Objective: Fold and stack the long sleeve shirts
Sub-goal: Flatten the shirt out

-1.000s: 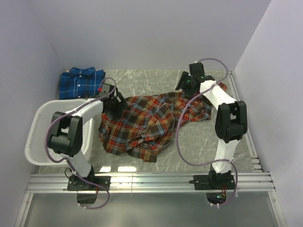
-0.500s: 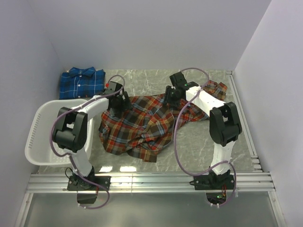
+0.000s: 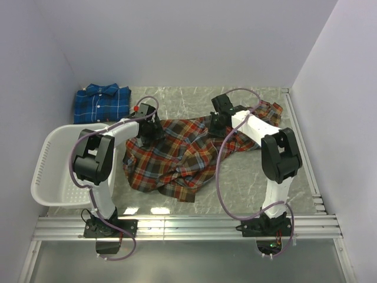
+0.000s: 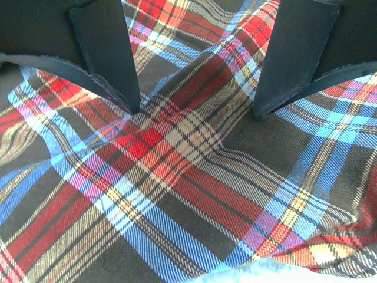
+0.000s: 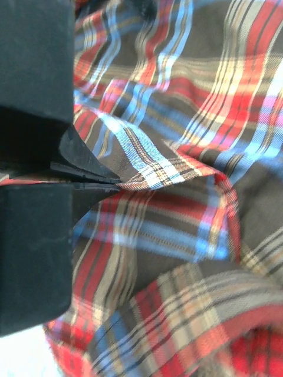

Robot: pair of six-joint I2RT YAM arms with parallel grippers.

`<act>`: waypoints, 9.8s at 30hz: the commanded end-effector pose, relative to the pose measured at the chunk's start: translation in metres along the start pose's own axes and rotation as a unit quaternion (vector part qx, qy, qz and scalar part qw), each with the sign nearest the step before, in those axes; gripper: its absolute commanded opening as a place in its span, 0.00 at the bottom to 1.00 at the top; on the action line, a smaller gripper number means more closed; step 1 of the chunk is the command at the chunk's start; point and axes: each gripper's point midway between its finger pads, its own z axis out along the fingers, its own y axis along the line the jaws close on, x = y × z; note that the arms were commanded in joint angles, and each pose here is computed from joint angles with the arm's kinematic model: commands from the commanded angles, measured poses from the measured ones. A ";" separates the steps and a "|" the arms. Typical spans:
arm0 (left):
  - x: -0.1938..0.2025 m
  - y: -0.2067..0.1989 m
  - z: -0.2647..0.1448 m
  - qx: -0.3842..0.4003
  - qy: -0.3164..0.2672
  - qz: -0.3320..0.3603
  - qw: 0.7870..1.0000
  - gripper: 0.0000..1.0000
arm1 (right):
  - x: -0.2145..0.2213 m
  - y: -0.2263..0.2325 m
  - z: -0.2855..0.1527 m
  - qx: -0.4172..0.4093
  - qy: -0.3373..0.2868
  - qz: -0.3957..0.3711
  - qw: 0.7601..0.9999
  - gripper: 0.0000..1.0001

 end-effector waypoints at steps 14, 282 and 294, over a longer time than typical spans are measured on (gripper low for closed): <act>-0.001 0.020 0.015 -0.057 -0.008 -0.001 0.998 0.84 | 0.099 -0.130 -0.119 0.111 -0.067 0.123 0.984 0.00; 0.048 0.033 -0.086 -0.023 -0.015 0.025 0.999 0.79 | 0.036 -0.119 -0.092 0.029 -0.070 0.018 0.997 0.68; 0.038 -0.057 -0.095 0.095 -0.063 0.156 0.981 0.83 | -0.088 0.003 -0.071 -0.057 -0.121 -0.326 0.936 0.65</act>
